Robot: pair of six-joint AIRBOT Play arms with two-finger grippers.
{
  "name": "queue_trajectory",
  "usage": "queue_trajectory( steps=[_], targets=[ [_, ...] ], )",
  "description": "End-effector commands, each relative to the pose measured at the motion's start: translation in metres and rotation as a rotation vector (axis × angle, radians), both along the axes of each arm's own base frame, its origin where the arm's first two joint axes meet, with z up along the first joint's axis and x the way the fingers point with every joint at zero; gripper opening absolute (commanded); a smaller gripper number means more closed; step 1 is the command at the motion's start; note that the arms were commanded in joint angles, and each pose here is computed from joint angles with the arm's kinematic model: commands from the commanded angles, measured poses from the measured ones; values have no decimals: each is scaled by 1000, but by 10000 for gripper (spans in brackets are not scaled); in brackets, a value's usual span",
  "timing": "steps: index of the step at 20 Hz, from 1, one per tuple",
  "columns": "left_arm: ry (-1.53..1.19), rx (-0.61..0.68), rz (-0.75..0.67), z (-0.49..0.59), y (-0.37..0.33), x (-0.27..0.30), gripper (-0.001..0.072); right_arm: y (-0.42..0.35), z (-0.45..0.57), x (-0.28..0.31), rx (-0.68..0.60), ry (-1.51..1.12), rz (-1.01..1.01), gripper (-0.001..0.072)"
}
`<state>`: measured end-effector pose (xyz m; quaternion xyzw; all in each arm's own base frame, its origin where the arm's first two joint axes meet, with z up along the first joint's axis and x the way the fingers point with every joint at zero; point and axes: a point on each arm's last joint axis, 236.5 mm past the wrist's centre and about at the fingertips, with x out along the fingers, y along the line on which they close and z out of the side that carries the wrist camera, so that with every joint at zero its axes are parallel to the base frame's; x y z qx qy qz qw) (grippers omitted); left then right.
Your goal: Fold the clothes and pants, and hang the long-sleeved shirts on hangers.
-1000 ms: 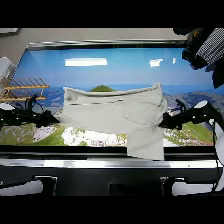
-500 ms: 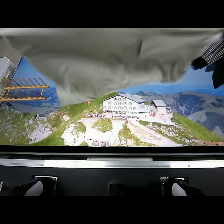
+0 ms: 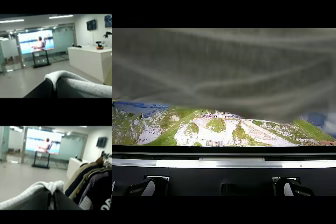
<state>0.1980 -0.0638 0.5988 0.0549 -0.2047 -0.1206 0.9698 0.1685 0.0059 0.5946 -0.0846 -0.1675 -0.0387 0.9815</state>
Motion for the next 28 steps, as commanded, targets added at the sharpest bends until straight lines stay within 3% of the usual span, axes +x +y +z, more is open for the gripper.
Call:
queue_trajectory(
  steps=[1,3,5,9,11,13,16,20,24,28],
  targets=[
    [-28,-26,86,9,14,-24,21,-3,7,-26,44,-41,-30,49],
    [162,13,61,-33,11,8,21,-12,-24,4,77,109,-32,49],
    [530,55,4,-126,12,63,21,-27,-115,59,127,507,-38,49],
    [1017,-54,-106,-321,12,176,21,-50,-357,143,386,1401,-4,48],
    [1257,-132,-105,-443,13,207,21,-49,-465,171,489,1658,17,48],
    [1414,-207,-66,-538,20,228,21,-32,-547,204,486,1787,52,48],
    [1523,-311,-35,-614,27,265,22,-11,-620,294,496,1688,40,49],
    [1439,-252,-34,-619,37,331,22,-13,-629,392,530,1396,28,49],
    [1325,-234,-26,-603,37,386,21,-25,-617,443,581,1171,12,49],
    [1311,-249,-23,-615,33,408,22,-29,-616,458,593,1101,10,49]
  ],
)
